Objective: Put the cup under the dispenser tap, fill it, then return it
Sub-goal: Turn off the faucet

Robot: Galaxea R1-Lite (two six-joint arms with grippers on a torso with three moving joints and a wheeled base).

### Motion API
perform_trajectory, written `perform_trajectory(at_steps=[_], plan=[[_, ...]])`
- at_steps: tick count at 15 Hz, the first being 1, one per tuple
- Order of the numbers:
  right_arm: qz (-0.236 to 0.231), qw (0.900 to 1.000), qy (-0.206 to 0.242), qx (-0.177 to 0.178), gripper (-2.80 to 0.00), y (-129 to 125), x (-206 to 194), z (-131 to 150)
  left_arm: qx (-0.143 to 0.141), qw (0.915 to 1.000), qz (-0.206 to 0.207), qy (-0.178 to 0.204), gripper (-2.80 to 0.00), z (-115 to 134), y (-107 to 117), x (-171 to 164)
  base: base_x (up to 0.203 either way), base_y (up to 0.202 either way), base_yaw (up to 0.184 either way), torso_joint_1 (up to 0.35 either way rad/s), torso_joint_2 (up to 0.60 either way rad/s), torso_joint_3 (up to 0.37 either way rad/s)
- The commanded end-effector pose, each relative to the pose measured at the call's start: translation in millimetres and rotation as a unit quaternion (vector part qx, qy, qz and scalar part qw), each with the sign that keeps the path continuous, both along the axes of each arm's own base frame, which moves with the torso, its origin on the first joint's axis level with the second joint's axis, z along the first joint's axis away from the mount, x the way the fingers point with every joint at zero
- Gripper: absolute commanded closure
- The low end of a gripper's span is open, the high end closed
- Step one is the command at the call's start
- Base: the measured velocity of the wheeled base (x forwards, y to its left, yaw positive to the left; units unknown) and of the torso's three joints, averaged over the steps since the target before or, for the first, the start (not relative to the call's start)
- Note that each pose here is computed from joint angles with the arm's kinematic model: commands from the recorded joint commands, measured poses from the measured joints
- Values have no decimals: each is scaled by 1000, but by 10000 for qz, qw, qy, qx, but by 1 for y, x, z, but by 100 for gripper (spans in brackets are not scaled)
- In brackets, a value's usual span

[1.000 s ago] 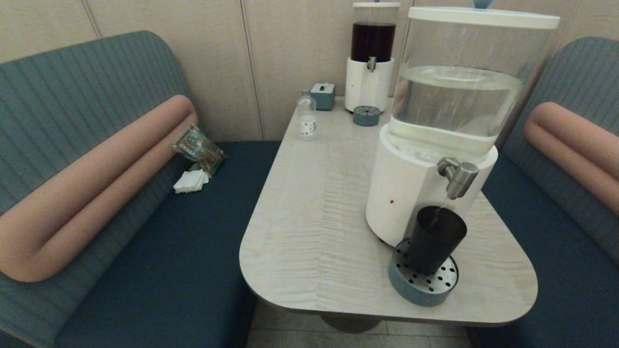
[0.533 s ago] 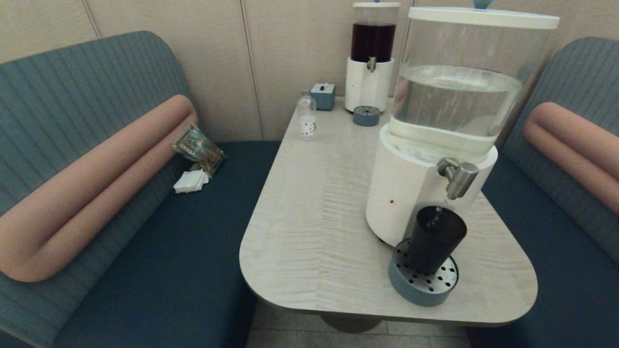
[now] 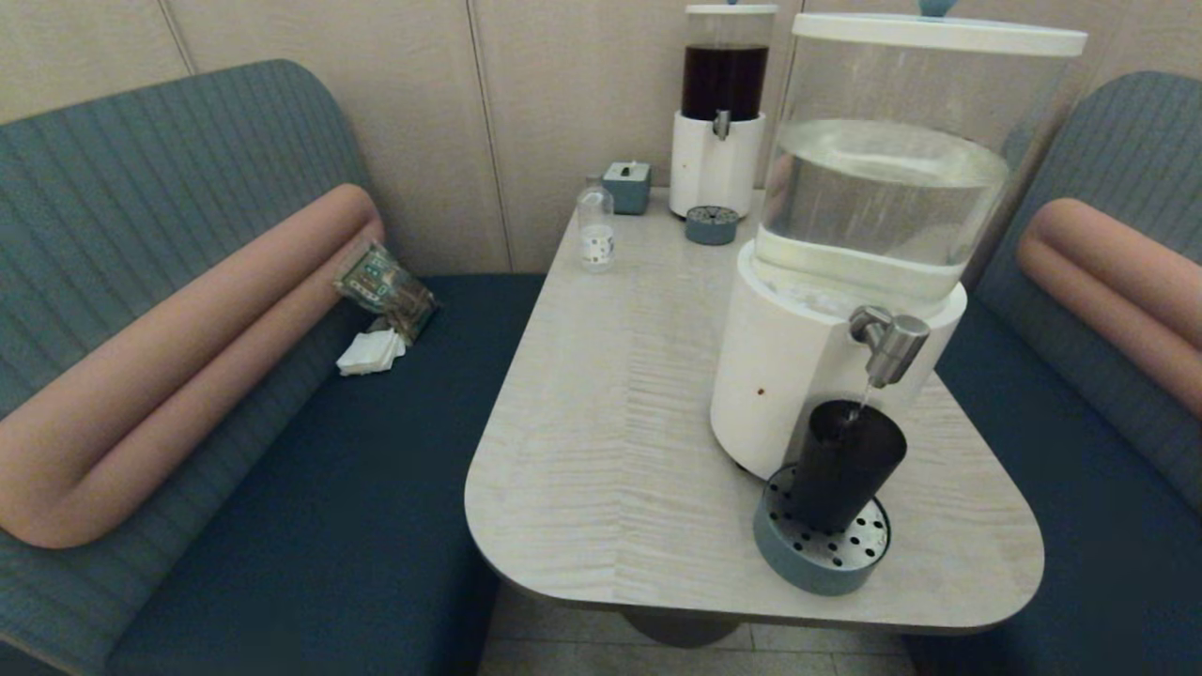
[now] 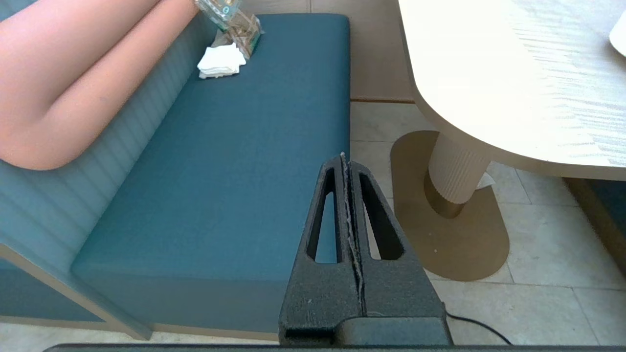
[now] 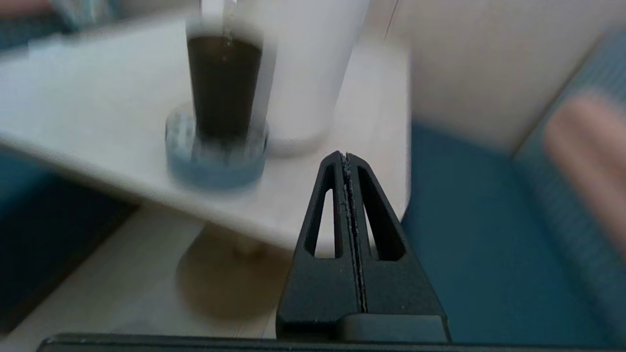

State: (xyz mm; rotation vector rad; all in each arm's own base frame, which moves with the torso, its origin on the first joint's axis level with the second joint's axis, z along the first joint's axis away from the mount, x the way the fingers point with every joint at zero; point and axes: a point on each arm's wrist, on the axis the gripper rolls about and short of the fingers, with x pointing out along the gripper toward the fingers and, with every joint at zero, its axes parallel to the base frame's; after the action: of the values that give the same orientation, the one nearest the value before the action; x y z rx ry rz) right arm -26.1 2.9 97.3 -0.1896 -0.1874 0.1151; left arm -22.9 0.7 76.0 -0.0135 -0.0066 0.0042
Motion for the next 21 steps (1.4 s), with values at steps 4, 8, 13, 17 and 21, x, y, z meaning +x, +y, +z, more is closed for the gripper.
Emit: perform_trajectory(at_steps=[4, 8, 13, 17, 21], plan=[[-487, 9968, 634, 60, 0, -2, 3, -17, -2, 10000, 2, 2, 0, 0, 0, 0, 0, 0, 0, 0, 0, 0], [-507, 9969, 590, 72, 0, -2, 3, -17, -2, 10000, 2, 2, 0, 0, 0, 0, 0, 0, 0, 0, 0, 0], [-450, 9964, 717, 41, 0, -2, 3, -18, -2, 10000, 2, 2, 0, 0, 0, 0, 0, 0, 0, 0, 0, 0], [-453, 9920, 1173, 89, 0, -2, 1, -22, -2, 10000, 2, 2, 0, 0, 0, 0, 0, 0, 0, 0, 0, 0], [-459, 9902, 1215, 505, 0, -2, 1, -22, -2, 10000, 2, 2, 0, 0, 0, 0, 0, 0, 0, 0, 0, 0]])
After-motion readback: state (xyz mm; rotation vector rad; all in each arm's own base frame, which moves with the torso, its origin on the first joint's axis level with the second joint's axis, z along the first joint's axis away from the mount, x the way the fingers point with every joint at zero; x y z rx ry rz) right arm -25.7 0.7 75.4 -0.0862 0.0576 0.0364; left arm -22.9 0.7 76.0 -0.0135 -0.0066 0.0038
